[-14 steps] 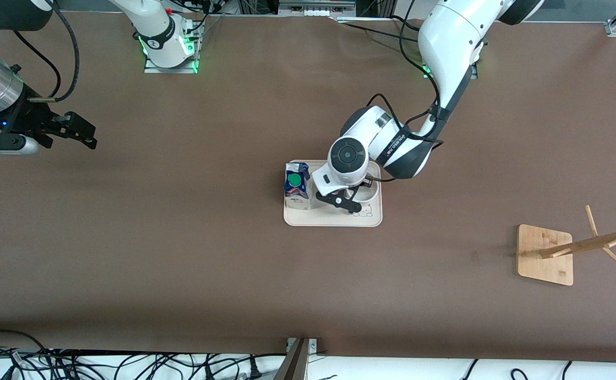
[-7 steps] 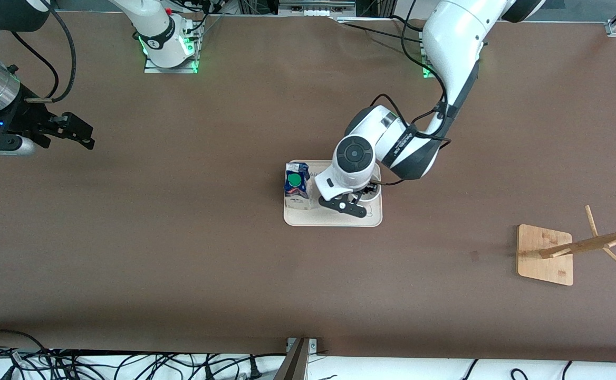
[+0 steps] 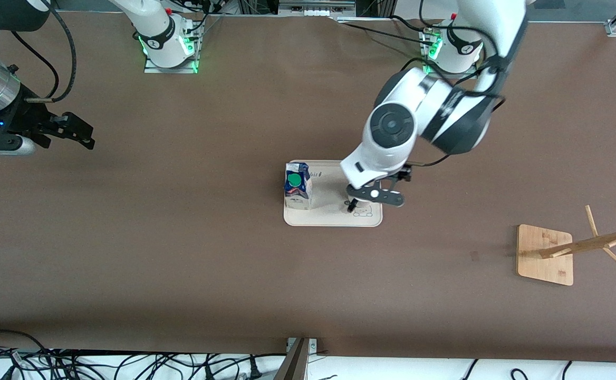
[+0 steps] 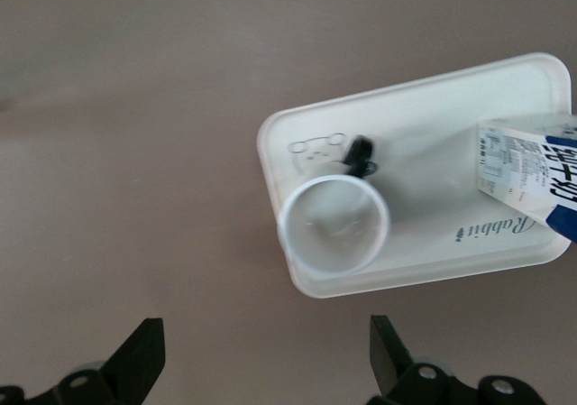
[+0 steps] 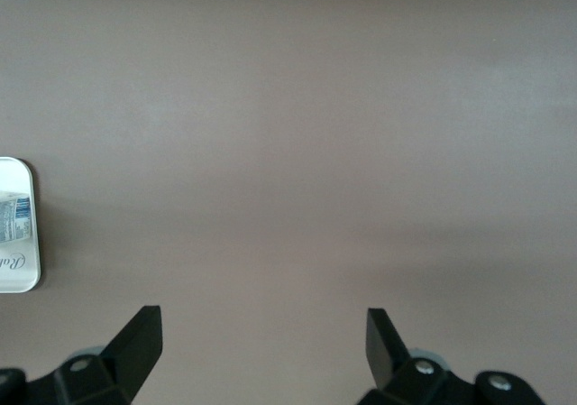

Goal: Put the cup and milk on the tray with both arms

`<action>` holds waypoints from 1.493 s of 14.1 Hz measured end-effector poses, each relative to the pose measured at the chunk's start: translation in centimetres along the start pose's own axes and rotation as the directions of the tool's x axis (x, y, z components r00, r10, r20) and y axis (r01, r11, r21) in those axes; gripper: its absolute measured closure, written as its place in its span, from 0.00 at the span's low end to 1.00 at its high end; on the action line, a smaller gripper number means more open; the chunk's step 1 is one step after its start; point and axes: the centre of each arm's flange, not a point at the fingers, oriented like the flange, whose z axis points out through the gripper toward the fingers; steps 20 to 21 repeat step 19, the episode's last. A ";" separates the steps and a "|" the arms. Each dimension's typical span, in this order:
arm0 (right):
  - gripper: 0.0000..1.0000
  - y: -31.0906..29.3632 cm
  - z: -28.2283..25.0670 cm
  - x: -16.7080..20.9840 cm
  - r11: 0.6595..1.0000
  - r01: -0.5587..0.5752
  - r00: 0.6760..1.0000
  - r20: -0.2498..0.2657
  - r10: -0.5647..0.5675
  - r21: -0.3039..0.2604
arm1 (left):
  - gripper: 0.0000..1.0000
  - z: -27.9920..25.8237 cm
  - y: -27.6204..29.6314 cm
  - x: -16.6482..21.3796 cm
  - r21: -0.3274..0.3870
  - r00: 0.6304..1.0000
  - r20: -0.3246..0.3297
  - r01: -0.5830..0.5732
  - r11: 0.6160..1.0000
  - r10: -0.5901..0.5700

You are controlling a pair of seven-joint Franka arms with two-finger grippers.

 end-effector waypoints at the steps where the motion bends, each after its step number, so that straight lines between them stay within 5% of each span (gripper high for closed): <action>1: 0.00 -0.1 0.0 0.0 1.000 0.001 1.000 0.000 -0.001 0.000 | 0.00 -2.4 -2.6 -0.5 -0.003 1.000 -0.014 0.021 1.000 -0.021; 6: 0.00 -0.4 0.0 0.0 1.000 0.006 1.000 0.000 -0.006 0.000 | 0.00 -10.6 -16.4 -4.2 -0.007 0.992 -0.027 0.125 0.992 -0.125; 11: 0.00 -0.5 -0.1 0.0 1.000 0.009 1.000 -0.001 -0.009 0.001 | 0.00 -10.8 -30.1 -6.0 -0.069 0.963 0.017 0.271 0.960 -0.270; 15: 0.00 -0.5 -0.1 0.0 1.000 0.009 1.000 -0.003 -0.009 0.001 | 0.00 -10.5 -33.6 -6.4 -0.184 0.985 0.003 0.172 0.968 -0.175; 21: 0.00 -0.5 -0.1 0.0 1.000 0.009 1.000 -0.003 -0.009 0.001 | 0.00 -11.0 -33.6 -6.7 -0.194 0.983 -0.058 0.158 0.968 -0.172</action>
